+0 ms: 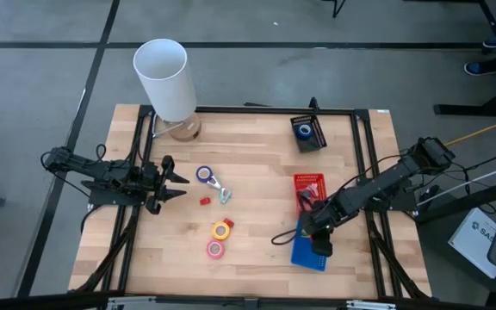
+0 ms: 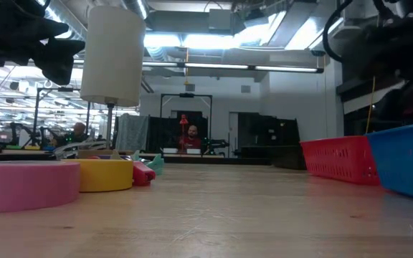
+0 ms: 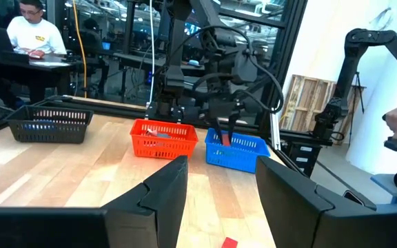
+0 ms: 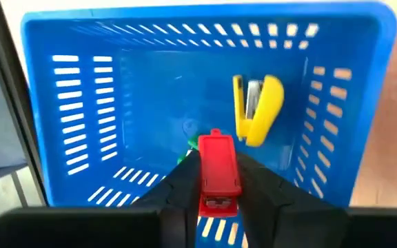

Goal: Pick and place Stapler, Stapler remover, tape
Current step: Put the top right red stapler into the blue basket, then put the bottom red stapler into the blue basket

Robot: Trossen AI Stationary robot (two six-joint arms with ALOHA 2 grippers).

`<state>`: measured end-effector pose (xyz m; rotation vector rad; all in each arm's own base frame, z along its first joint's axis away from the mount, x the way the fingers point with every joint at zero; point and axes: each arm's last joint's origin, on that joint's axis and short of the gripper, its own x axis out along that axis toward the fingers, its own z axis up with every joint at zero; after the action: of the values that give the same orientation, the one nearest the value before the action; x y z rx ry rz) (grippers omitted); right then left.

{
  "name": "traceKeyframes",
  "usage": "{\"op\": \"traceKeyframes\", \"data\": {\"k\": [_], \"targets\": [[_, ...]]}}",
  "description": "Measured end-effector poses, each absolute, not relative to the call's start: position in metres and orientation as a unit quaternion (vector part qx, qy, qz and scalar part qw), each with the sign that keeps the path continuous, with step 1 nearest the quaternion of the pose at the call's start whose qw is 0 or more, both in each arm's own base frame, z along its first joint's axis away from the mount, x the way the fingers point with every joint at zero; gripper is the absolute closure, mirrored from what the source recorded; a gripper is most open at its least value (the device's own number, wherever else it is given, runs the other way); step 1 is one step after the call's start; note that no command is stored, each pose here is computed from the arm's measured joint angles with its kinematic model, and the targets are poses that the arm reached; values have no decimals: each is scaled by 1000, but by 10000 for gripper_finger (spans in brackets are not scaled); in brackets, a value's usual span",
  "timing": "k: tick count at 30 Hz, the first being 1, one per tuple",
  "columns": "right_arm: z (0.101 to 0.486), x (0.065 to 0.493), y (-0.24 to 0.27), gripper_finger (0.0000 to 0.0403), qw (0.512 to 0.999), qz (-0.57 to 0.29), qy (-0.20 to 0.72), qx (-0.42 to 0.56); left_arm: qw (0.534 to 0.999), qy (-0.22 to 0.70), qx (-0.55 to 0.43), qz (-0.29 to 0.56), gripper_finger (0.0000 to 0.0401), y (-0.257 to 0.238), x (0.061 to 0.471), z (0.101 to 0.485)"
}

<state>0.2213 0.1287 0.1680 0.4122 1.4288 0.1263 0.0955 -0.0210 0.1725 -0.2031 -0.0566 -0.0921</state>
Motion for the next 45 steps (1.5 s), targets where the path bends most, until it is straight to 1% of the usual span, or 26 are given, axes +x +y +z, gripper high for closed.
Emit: {"op": "traceKeyframes", "data": {"k": [3,10,14,17,20,23,28,30,33,37,41,43,45], "targets": [[170,225,127,302,743,75,641,176,993,-28,-101,-46,232,-21,96,172],[170,230,117,241,741,62,640,194,993,-28,-101,-46,232,-21,96,172],[171,233,111,204,714,87,653,235,993,-28,-101,-46,232,-21,96,172],[172,234,106,183,692,111,662,266,993,-28,-101,-46,232,-21,96,172],[172,237,101,175,689,110,660,276,993,-28,-101,-46,232,-21,96,172],[176,241,97,177,697,116,653,271,993,-28,-101,-46,232,-21,96,172],[201,255,99,185,727,160,624,238,993,-28,-101,-46,232,-21,96,172],[214,262,101,187,747,181,604,213,993,-28,-101,-46,232,-21,96,172],[230,271,101,187,791,198,563,137,993,-28,-101,-46,232,-21,96,172],[243,283,98,188,856,175,486,-30,993,-28,-101,-46,232,-21,96,172],[251,300,95,188,901,125,366,-196,993,-28,-101,-46,232,-21,96,172],[253,311,93,188,913,119,315,-232,993,-28,-101,-46,232,-21,96,172],[252,322,90,188,919,115,284,-246,993,-28,-101,-46,232,-21,96,172]]}}
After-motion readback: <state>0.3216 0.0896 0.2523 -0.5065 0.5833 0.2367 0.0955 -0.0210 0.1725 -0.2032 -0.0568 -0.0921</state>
